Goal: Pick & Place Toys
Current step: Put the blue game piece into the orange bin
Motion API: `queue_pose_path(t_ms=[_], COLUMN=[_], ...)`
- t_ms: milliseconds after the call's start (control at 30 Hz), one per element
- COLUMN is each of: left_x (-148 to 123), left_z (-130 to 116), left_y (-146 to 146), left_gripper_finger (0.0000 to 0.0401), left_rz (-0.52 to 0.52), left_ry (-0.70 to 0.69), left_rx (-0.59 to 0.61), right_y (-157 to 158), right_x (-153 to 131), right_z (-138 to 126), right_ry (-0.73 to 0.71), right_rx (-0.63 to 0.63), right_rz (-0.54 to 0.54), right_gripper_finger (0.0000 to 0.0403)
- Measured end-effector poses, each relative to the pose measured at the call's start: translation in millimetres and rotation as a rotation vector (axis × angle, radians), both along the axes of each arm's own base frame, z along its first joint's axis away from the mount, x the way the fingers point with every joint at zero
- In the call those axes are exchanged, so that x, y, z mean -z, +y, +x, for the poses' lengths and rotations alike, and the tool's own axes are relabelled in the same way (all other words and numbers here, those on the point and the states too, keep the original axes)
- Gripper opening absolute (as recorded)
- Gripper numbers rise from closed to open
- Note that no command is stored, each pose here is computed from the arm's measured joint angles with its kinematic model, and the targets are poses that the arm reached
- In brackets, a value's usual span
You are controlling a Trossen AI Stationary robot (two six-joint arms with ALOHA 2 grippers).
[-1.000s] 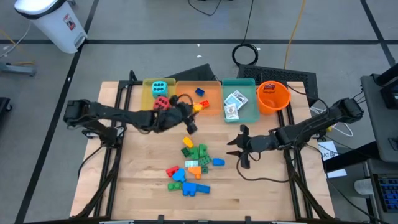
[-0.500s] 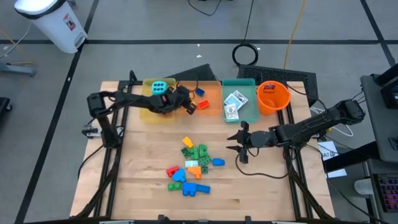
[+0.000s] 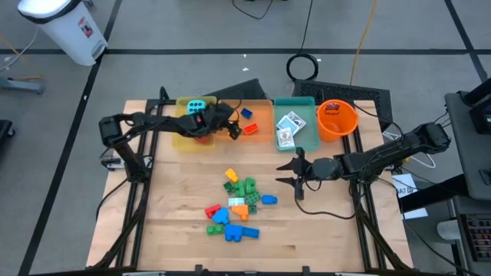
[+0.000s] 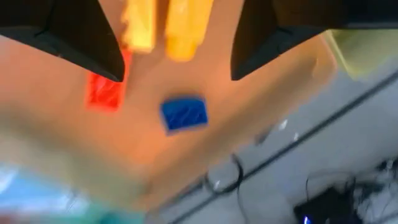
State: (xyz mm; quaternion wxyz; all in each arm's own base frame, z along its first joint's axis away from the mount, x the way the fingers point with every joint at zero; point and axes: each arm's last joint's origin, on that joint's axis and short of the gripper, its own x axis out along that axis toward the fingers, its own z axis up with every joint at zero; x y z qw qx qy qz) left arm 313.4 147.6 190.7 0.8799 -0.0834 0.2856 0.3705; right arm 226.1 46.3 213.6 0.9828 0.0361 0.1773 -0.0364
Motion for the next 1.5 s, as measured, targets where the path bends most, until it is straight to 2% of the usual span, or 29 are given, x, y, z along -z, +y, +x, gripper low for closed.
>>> queue_pose_path(t_ms=[133, 300, 467, 667, 833, 1067, 1367, 1500], left_x=[-32.9, -62.4, -64.6, -59.3, -59.7, -55.9, -54.2, -54.4], left_z=[-8.5, -16.7, -11.7, -5.0, -3.6, -1.7, -0.8, -0.7], left_y=[-15.7, -44.2, -74.2, -92.5, -95.5, -95.2, -95.1, -95.1], left_gripper_finger=[0.0331, 0.0345, 0.0346, 0.0347, 0.0347, 0.0347, 0.0347, 0.0347], left_rz=[-0.024, -0.046, -0.034, -0.002, 0.005, -0.012, -0.028, -0.031], left_ry=[-0.089, -0.156, -0.181, -0.153, -0.161, -0.159, -0.164, -0.169], left_rx=[0.068, 0.189, 0.280, 0.300, 0.301, 0.291, 0.280, 0.278], right_y=[11.5, 36.4, 46.7, 39.7, 38.9, 40.1, 39.7, 39.4], right_x=[3.6, 15.4, 36.1, 74.8, 91.5, 91.9, 89.9, 89.7], right_z=[1.9, 13.7, 39.4, 54.5, 57.5, 59.5, 61.3, 60.9], right_ry=[0.006, 0.082, 0.238, 0.464, 0.528, 0.508, 0.482, 0.484], right_rx=[-0.095, -0.182, -0.176, -0.151, -0.197, -0.218, -0.216, -0.239], right_rz=[-0.009, -0.038, -0.065, -0.003, 0.023, 0.007, 0.009, -0.025], right_gripper_finger=[0.0182, 0.0250, 0.0303, 0.0316, 0.0300, 0.0256, 0.0149, 0.0101])
